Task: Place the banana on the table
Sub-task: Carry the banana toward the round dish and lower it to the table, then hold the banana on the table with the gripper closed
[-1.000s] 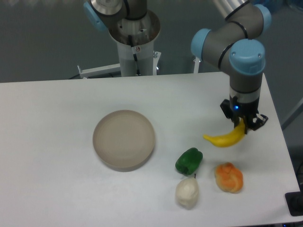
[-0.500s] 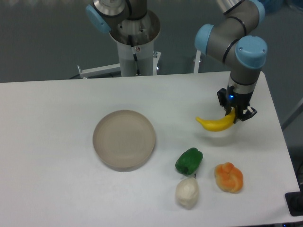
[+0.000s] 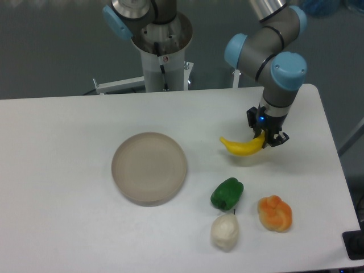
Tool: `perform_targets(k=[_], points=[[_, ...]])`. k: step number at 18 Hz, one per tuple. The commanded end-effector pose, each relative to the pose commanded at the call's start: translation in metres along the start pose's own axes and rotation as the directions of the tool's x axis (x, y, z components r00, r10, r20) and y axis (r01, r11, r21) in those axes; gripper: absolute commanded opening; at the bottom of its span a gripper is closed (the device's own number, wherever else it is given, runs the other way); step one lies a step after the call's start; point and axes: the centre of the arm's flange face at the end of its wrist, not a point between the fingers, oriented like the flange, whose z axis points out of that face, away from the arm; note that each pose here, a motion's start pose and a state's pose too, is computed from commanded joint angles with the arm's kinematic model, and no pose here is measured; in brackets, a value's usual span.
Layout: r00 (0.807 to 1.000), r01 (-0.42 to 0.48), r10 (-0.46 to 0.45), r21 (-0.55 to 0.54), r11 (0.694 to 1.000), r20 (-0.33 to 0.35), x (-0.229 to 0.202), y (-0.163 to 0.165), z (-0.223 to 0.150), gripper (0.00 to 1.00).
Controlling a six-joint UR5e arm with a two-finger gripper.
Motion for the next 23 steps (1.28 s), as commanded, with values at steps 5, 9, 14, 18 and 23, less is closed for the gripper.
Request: perform_targets(k=[5,9,14,18,23], points=[[1.0,0.001,-0.001,-0.001,1.0,-0.019,0.007,-0.001,0.008,0.23],[1.0,0.0,0.0,-0.001,1.0,-0.029,0.01,-0.001,0.013,0.24],[0.999,0.006,-0.006,-0.009,1.0,-0.04,0.01,-0.001,0.018,0.24],[0.999,0.01,-0.011,-0.013,1.0,-0.046,0.01,0.001,0.021,0.24],[0.999,0.01,-0.011,-0.019,1.0,-0.048,0.01,0.003,0.021,0.27]])
